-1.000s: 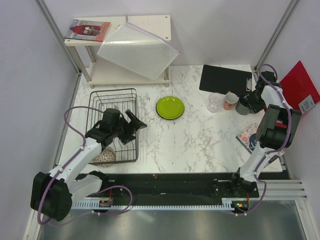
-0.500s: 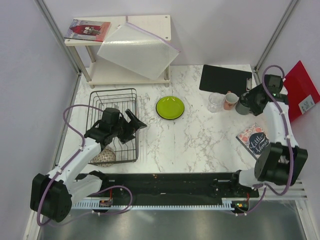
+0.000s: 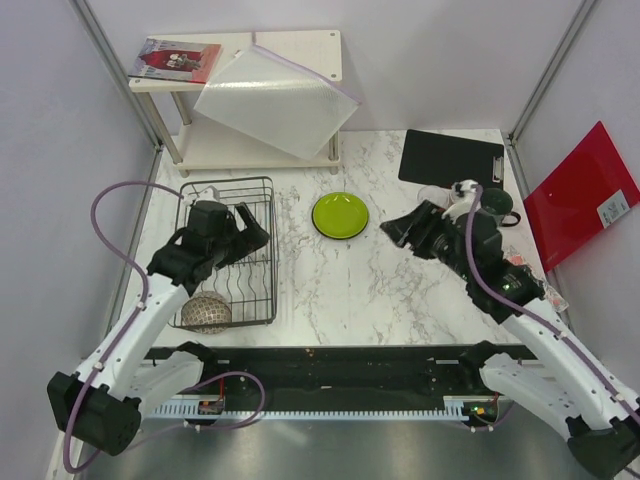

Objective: Unload the mixed dishes from the dish rack
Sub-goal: Pick up the bowl from the dish rack.

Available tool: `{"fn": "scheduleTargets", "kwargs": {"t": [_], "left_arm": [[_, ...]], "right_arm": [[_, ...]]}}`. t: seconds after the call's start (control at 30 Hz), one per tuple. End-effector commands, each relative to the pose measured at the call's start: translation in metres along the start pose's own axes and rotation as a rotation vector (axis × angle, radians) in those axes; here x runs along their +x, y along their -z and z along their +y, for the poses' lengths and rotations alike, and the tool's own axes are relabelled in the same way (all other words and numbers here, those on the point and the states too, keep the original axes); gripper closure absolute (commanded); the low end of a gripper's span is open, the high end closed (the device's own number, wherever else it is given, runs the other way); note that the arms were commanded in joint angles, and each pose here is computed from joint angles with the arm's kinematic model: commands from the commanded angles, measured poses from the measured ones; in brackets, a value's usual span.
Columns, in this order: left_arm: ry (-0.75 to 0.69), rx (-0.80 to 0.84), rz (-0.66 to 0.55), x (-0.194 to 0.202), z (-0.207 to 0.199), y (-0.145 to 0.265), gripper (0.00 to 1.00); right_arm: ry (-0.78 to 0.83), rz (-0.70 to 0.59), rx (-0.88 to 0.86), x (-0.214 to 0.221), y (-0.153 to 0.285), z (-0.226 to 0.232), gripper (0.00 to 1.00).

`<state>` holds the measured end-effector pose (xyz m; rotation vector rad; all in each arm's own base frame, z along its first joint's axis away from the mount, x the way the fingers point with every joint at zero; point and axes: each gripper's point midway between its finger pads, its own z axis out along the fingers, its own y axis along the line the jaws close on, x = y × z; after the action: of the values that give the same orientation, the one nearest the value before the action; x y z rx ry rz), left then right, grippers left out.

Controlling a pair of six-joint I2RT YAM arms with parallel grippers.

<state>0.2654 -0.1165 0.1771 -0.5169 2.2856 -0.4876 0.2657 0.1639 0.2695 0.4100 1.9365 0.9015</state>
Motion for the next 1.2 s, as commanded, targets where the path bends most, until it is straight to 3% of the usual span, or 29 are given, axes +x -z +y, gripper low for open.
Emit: {"fn": "scheduleTargets", "kwargs": {"t": [0.0,0.13,0.33,0.6,0.87,1.17], "left_arm": [[-0.113,-0.153,-0.090,-0.025,0.027,0.023,0.01],[-0.039,-0.212,-0.116,-0.018,0.047,0.042,0.01],[0.221,-0.072,-0.317,-0.009,0.064,0.067,0.04],[0.370,-0.074,-0.391,-0.005,0.080,0.070,0.11],[0.469,-0.296,-0.294,0.018,0.108,0.052,0.13],[0.493,-0.370,-0.370,-0.009,0.111,0.098,0.16]], "right_arm": [[0.235,0.031,-0.166,0.034,0.004,0.045,0.25],[0.347,0.147,-0.196,0.095,-0.005,0.048,0.26],[0.442,0.284,-0.254,0.162,-0.019,0.037,0.25],[0.508,0.269,-0.270,0.161,-0.027,0.041,0.25],[0.503,0.278,-0.247,0.168,-0.029,0.029,0.25],[0.504,0.300,-0.233,0.177,-0.036,0.022,0.24]]}}
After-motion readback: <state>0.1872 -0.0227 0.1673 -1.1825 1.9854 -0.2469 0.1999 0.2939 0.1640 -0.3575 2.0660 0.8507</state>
